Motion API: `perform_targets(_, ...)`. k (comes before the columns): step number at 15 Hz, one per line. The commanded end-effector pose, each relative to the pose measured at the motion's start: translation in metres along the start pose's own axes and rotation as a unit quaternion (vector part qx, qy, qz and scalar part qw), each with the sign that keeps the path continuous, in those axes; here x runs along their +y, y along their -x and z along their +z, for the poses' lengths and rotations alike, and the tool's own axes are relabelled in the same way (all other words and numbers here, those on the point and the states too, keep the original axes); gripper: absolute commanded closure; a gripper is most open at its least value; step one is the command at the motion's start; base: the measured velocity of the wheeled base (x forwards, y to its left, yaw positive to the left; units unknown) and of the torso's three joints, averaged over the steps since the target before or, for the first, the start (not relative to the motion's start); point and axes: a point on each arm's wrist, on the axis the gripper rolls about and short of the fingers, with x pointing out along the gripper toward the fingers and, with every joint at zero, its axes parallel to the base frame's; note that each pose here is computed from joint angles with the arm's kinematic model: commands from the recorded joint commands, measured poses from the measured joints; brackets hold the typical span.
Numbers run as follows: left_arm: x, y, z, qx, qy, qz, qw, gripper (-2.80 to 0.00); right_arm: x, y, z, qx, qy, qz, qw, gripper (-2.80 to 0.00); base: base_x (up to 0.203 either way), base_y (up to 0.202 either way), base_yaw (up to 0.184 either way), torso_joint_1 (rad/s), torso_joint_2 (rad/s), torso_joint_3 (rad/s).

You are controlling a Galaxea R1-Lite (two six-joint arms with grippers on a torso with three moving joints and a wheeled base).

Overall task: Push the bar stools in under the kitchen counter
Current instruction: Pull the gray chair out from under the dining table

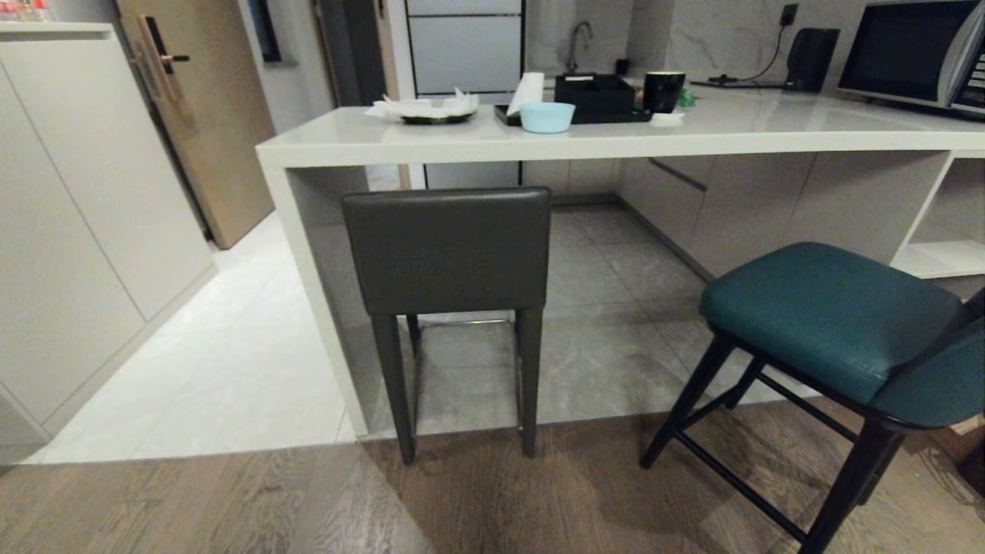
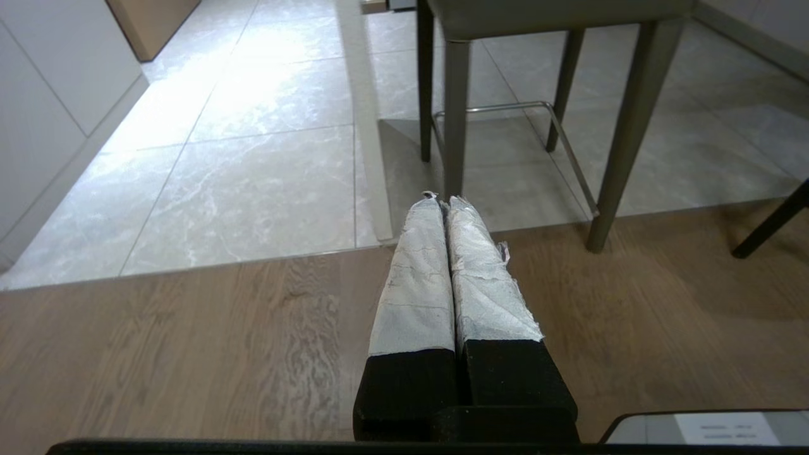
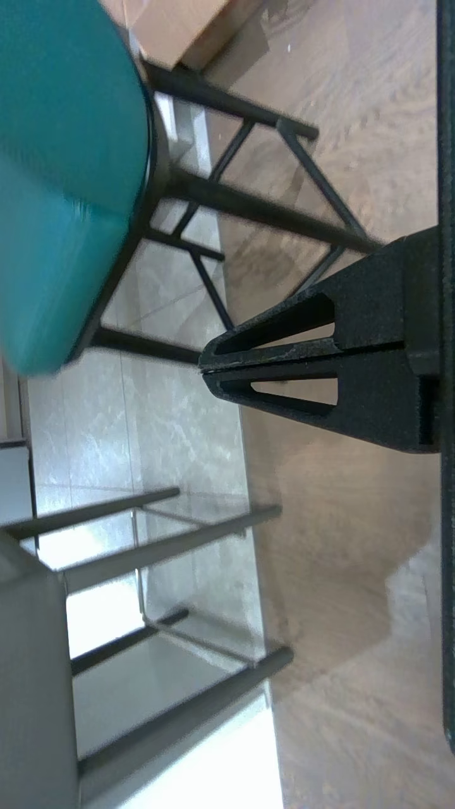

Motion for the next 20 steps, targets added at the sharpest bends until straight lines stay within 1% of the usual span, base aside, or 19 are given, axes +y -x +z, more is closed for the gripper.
perform_targets(1, 0.0000, 0.0000, -0.0001, 0.001, 0.000, 0.000, 1.0000, 0.00, 0.0000, -0.0001, 0.0001, 0.000, 0.000, 0.000, 1.000, 0.00, 0.000, 0.161, 0.003, 0.002, 0.00, 0.003)
perform_targets(9, 0.0000, 0.0000, -0.0001, 0.001, 0.002, 0.001, 1.0000, 0.00, 0.0000, -0.0001, 0.0001, 0.000, 0.000, 0.000, 1.000, 0.00, 0.011, 0.010, -0.001, -0.001, 0.00, 0.001)
perform_targets(19, 0.0001, 0.0000, -0.0001, 0.001, 0.002, 0.001, 1.0000, 0.00, 0.0000, -0.0001, 0.0001, 0.000, 0.000, 0.000, 1.000, 0.00, 0.192, 0.000, 0.001, 0.003, 0.00, 0.002)
perform_targets(20, 0.0002, 0.0000, -0.0001, 0.001, 0.007, 0.004, 1.0000, 0.00, 0.0000, -0.0001, 0.0001, 0.000, 0.000, 0.000, 1.000, 0.00, 0.191, 0.000, 0.003, 0.007, 0.01, 0.002)
